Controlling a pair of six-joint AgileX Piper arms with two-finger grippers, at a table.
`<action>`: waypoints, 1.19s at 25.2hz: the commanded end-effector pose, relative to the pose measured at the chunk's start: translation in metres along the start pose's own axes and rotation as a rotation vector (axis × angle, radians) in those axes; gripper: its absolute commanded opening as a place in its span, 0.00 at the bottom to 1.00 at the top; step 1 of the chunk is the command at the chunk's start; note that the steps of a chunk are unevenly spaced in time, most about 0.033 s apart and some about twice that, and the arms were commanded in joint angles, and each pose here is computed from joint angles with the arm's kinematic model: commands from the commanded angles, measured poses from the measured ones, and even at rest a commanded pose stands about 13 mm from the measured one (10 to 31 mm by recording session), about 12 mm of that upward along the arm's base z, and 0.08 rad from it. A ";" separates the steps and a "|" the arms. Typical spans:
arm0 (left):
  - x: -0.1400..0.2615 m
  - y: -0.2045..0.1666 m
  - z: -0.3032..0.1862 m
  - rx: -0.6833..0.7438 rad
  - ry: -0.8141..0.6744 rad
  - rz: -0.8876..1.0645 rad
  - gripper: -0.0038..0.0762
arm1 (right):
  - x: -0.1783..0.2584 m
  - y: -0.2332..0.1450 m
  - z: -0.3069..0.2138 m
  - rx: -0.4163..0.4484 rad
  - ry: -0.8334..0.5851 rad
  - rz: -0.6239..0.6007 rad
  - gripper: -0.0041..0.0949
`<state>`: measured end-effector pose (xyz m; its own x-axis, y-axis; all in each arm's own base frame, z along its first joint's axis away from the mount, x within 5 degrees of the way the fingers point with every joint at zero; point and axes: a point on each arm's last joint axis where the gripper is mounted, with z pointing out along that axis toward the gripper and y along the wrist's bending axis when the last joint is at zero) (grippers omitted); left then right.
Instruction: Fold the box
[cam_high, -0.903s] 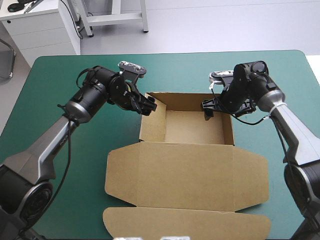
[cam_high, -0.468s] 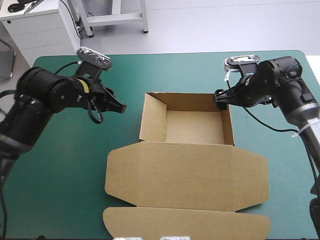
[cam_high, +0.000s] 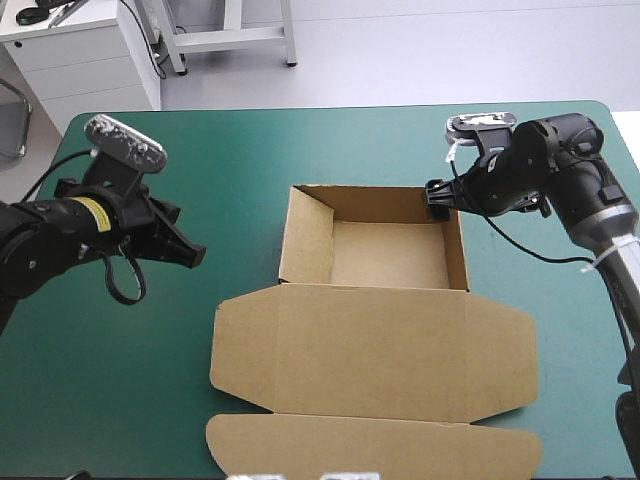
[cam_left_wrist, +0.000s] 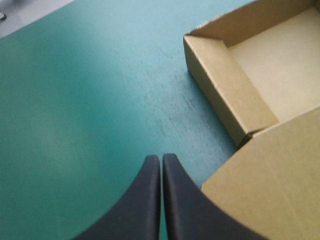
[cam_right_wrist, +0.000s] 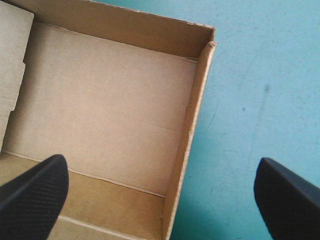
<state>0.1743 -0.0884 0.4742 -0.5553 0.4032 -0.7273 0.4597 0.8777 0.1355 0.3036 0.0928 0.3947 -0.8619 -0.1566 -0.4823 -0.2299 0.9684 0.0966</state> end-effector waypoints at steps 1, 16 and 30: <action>0.027 0.001 -0.005 -0.023 0.070 0.017 0.04 | -0.004 0.000 -0.013 -0.004 -0.053 0.002 0.98; 0.163 -0.015 0.036 -0.005 0.232 -0.060 0.04 | -0.016 -0.010 0.103 0.054 0.200 0.038 0.90; 0.162 -0.014 0.030 -0.006 0.177 -0.062 0.04 | -0.016 -0.012 0.126 0.060 0.243 0.027 0.02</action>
<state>0.0958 -0.0413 0.3245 -0.7356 0.4077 -0.5410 0.4213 0.9007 0.1059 0.3807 0.1106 0.2631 -0.9726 -0.1595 -0.1694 -0.1691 0.9846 0.0443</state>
